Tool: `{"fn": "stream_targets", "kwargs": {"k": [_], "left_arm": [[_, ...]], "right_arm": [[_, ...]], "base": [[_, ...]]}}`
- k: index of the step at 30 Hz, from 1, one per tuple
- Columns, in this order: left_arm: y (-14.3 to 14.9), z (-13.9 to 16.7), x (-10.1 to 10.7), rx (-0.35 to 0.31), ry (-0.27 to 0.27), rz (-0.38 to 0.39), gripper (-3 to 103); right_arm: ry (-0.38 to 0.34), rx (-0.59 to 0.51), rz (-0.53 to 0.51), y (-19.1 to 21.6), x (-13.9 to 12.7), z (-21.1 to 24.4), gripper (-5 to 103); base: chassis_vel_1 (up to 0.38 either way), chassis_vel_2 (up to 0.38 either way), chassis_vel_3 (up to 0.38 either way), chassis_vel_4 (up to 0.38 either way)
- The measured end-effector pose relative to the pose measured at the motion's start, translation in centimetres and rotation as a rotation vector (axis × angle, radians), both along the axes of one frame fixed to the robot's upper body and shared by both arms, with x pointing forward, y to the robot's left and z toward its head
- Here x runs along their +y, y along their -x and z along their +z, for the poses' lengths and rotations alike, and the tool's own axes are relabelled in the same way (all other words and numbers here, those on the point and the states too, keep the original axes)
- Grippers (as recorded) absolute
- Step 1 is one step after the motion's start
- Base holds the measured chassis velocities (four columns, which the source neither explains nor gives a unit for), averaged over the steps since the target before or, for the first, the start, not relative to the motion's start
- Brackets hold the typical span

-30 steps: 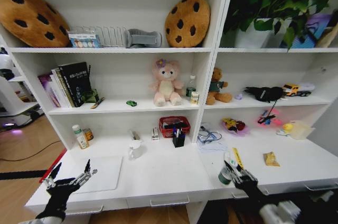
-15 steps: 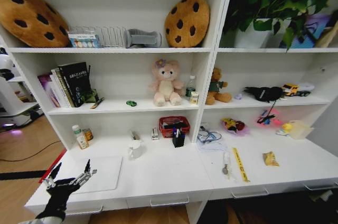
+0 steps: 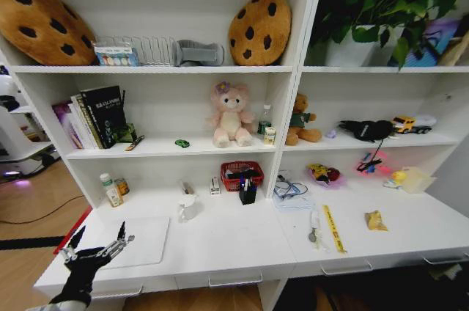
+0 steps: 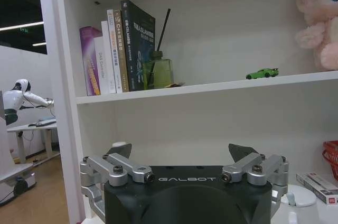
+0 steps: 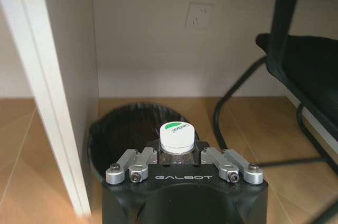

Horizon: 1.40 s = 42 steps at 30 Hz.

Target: Organize the objects on the table.

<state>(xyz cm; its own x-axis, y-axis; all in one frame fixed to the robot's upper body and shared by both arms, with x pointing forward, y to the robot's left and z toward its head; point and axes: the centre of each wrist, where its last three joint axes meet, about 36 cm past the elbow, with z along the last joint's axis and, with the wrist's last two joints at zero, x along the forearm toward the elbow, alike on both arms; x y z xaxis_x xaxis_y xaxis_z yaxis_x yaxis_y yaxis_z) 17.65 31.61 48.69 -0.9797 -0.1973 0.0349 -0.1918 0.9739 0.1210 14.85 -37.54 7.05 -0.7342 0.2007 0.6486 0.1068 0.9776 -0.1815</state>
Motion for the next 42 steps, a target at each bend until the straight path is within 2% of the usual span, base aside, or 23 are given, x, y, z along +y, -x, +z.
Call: {"fn": "stream_targets", "kwargs": {"k": [2, 8, 11, 21, 23, 25, 26, 29, 30, 34, 35, 36, 38, 39, 41, 42], "left_arm": [[0.0, 0.0, 0.0, 0.0, 0.0, 0.0, 100], [0.0, 0.0, 0.0, 0.0, 0.0, 0.0, 100], [0.0, 0.0, 0.0, 0.0, 0.0, 0.0, 100], [0.0, 0.0, 0.0, 0.0, 0.0, 0.0, 100], [0.0, 0.0, 0.0, 0.0, 0.0, 0.0, 100], [0.0, 0.0, 0.0, 0.0, 0.0, 0.0, 100], [0.0, 0.0, 0.0, 0.0, 0.0, 0.0, 100], [0.0, 0.0, 0.0, 0.0, 0.0, 0.0, 100], [0.0, 0.0, 0.0, 0.0, 0.0, 0.0, 100], [0.0, 0.0, 0.0, 0.0, 0.0, 0.0, 100], [0.0, 0.0, 0.0, 0.0, 0.0, 0.0, 100], [0.0, 0.0, 0.0, 0.0, 0.0, 0.0, 100], [0.0, 0.0, 0.0, 0.0, 0.0, 0.0, 100], [0.0, 0.0, 0.0, 0.0, 0.0, 0.0, 100], [0.0, 0.0, 0.0, 0.0, 0.0, 0.0, 100], [0.0, 0.0, 0.0, 0.0, 0.0, 0.0, 100]], "right_arm": [[-0.003, -0.014, -0.01, -2.2, 0.2, -0.5, 30], [0.013, -0.041, 0.013, -5.4, -0.2, -1.5, 30], [0.037, -0.14, 0.039, -9.0, -0.6, -2.3, 30], [0.021, -0.18, 0.062, -11.8, -0.3, -1.9, 30], [0.022, -0.176, 0.062, -11.9, -0.4, -1.9, 28], [0.025, -0.172, 0.059, -12.2, -0.6, -1.7, 37], [0.025, -0.172, 0.059, -12.2, -0.6, -1.7, 37], [0.031, -0.17, 0.053, -12.2, -0.7, -1.7, 54], [0.031, -0.17, 0.053, -12.2, -0.7, -1.7, 54], [0.041, -0.171, 0.062, -10.8, -0.6, -1.6, 76], [0.041, -0.171, 0.062, -10.8, -0.6, -1.6, 76], [0.046, -0.173, 0.072, -10.3, -0.6, -1.5, 76], [0.05, -0.163, 0.095, -8.0, -0.5, -1.4, 87], [0.05, -0.163, 0.095, -8.0, -0.5, -1.4, 87], [0.036, -0.125, 0.13, -4.0, -0.2, -0.9, 96], [0.036, -0.125, 0.13, -4.0, -0.2, -0.9, 96]], "base": [[0.0, 0.0, 0.0, 0.0], [0.0, 0.0, 0.0, 0.0], [0.0, 0.0, 0.0, 0.0], [0.0, 0.0, 0.0, 0.0], [0.0, 0.0, 0.0, 0.0], [0.0, 0.0, 0.0, 0.0], [0.0, 0.0, 0.0, 0.0], [0.0, 0.0, 0.0, 0.0], [0.0, 0.0, 0.0, 0.0], [0.0, 0.0, 0.0, 0.0], [0.0, 0.0, 0.0, 0.0], [0.0, 0.0, 0.0, 0.0], [0.0, 0.0, 0.0, 0.0], [0.0, 0.0, 0.0, 0.0], [0.0, 0.0, 0.0, 0.0], [0.0, 0.0, 0.0, 0.0]]}}
